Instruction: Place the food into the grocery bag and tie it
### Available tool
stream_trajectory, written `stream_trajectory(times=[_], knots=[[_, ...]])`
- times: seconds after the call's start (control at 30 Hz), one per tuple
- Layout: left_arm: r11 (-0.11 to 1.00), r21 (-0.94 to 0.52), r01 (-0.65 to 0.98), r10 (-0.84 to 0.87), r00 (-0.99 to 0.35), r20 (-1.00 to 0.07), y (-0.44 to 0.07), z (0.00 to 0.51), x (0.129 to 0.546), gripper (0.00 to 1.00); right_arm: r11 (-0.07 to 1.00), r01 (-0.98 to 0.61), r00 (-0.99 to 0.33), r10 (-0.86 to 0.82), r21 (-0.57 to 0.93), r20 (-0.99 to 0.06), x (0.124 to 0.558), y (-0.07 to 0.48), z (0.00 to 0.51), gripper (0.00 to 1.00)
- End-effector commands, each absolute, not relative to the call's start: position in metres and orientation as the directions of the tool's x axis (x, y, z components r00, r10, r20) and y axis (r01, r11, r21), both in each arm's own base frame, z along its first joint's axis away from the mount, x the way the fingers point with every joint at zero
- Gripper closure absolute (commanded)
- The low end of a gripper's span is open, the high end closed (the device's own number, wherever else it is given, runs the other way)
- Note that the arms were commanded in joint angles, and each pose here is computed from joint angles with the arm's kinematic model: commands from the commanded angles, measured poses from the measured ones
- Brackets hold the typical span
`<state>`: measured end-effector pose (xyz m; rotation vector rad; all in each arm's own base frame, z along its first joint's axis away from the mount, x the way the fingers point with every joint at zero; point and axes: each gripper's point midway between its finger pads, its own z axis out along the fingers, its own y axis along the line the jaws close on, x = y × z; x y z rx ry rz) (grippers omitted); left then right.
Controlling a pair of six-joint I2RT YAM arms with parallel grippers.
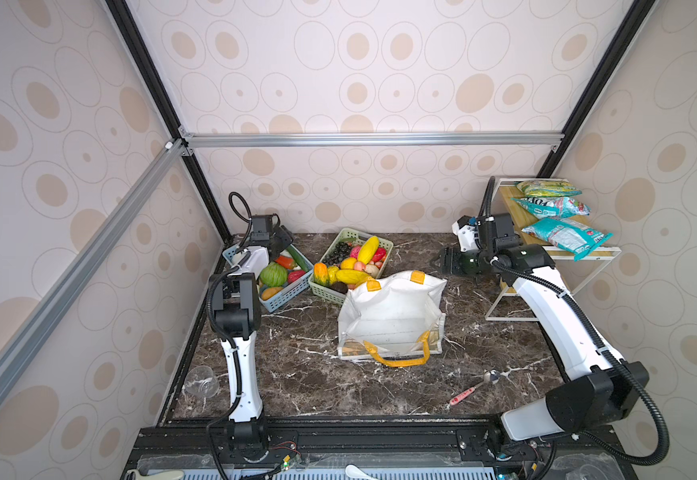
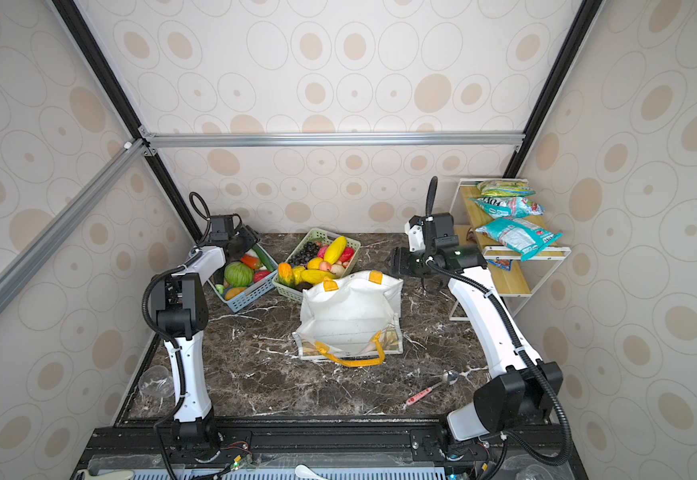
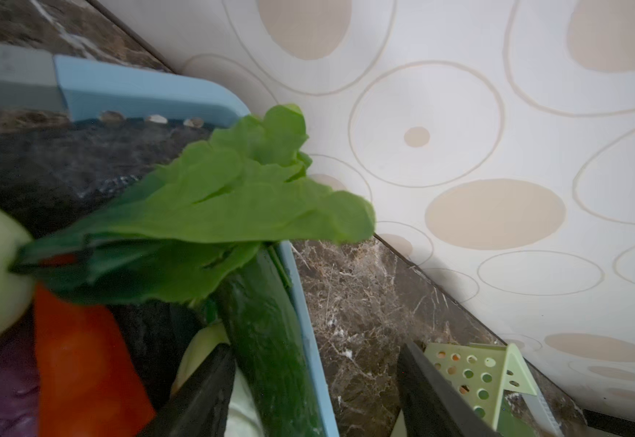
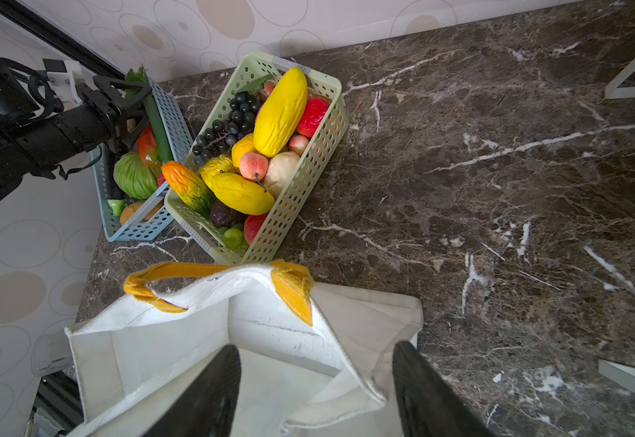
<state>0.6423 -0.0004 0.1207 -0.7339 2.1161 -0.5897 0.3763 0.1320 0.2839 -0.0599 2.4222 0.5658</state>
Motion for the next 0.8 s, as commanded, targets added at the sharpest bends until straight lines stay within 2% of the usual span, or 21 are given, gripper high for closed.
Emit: stream_trajectory(times=[0.0,0.1,0.37,0.67,0.77], knots=[[0.663,-0.707,-0.246,-0.692,-0.561,-0.454,-0.025,0.113,0.647,0.35,0.906,-0.185,-0.791,0.092,0.38,-0.605,0.378,0.135,0.287,0.35],[0.641,-0.738,-0.213,-0.7,-0.556,-0.448,-0.03,0.122,0.646,0.38,0.906,-0.186,-0.794,0.089,0.38,-0.601,0.377,0.137,0.286,0.35],[0.684,-0.7,-0.204,-0.668,-0.561,-0.489,-0.027,0.142,0.635,0.39,0.905,-0.191,-0.792,0.088,0.381,-0.604,0.376,0.139,0.286,0.35],[0.712,-0.677,-0.187,-0.624,-0.612,-0.487,-0.042,0.132,0.619,0.38,0.898,-0.199,-0.79,0.09,0.393,-0.607,0.375,0.142,0.286,0.36],[0.761,-0.607,-0.228,-0.597,-0.613,-0.518,-0.036,0.13,0.618,0.38,0.897,-0.204,-0.789,0.087,0.392,-0.609,0.373,0.142,0.286,0.36]])
